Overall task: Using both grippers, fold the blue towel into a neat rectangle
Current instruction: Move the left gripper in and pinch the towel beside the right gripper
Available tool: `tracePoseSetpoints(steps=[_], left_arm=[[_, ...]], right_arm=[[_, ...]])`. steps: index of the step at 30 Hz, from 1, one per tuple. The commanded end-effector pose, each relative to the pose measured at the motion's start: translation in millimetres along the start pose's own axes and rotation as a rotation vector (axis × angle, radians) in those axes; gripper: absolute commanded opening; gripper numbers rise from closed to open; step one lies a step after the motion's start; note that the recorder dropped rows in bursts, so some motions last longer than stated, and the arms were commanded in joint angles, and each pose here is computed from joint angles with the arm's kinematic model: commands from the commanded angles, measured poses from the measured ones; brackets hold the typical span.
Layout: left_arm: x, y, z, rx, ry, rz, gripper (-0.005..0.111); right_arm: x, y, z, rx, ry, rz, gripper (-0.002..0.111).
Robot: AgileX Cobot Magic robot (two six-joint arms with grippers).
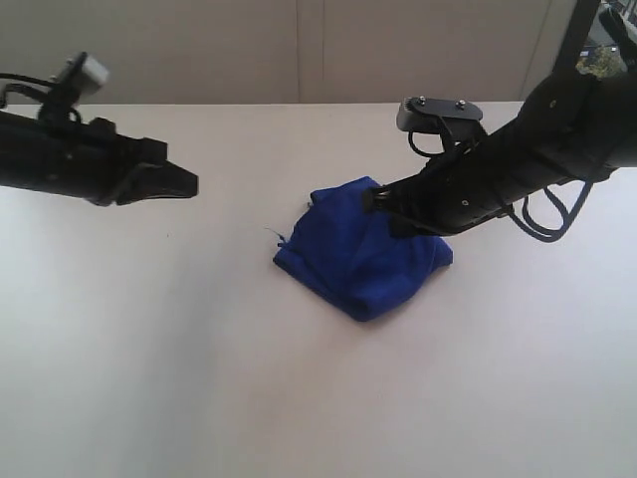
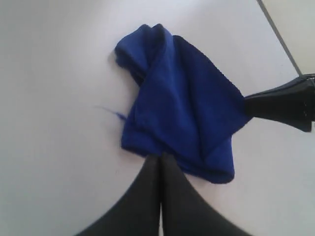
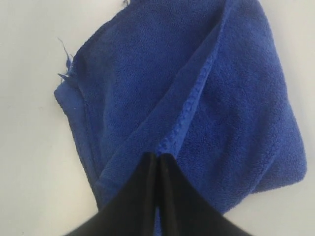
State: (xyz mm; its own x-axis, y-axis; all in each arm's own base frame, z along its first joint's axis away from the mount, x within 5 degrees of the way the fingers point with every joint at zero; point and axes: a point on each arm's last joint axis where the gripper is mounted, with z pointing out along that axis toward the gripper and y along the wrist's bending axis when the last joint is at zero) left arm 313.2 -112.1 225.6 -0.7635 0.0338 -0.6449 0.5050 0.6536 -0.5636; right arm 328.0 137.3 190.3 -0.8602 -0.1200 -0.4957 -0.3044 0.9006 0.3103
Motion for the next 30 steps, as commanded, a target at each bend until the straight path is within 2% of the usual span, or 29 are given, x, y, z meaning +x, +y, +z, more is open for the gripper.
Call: tracePoseSetpoints(steps=[1, 5, 10, 12, 17, 20, 30], left_arm=[[-3, 5.3, 50, 0.051, 0.025, 0.032, 0.0], [-6, 8.6, 90, 0.086, 0.071, 0.035, 0.0], [-4, 11.5, 116, 0.096, 0.1, 0.048, 0.0], [-3, 10.1, 123, 0.105, 0.108, 0.073, 0.006], [1, 14.8, 133, 0.059, 0.114, 0.081, 0.033], [2, 16.5, 134, 0.05, 0.11, 0.072, 0.041], [-1, 18.7, 139, 0.071, 0.045, 0.072, 0.042]], right_arm=[[-1, 1, -4, 0.006, -0.016, -0.027, 0.0], [-1, 1, -4, 0.006, -0.016, -0.027, 0.0], [-1, 1, -4, 0.005, -0.013, -0.027, 0.0], [-1, 1, -4, 0.005, -0.013, -0.027, 0.0], [-1, 1, -4, 0.005, -0.013, -0.027, 0.0], [-1, 1, -4, 0.005, -0.013, -0.027, 0.0], [-1, 1, -4, 0.005, -0.015, -0.027, 0.0]])
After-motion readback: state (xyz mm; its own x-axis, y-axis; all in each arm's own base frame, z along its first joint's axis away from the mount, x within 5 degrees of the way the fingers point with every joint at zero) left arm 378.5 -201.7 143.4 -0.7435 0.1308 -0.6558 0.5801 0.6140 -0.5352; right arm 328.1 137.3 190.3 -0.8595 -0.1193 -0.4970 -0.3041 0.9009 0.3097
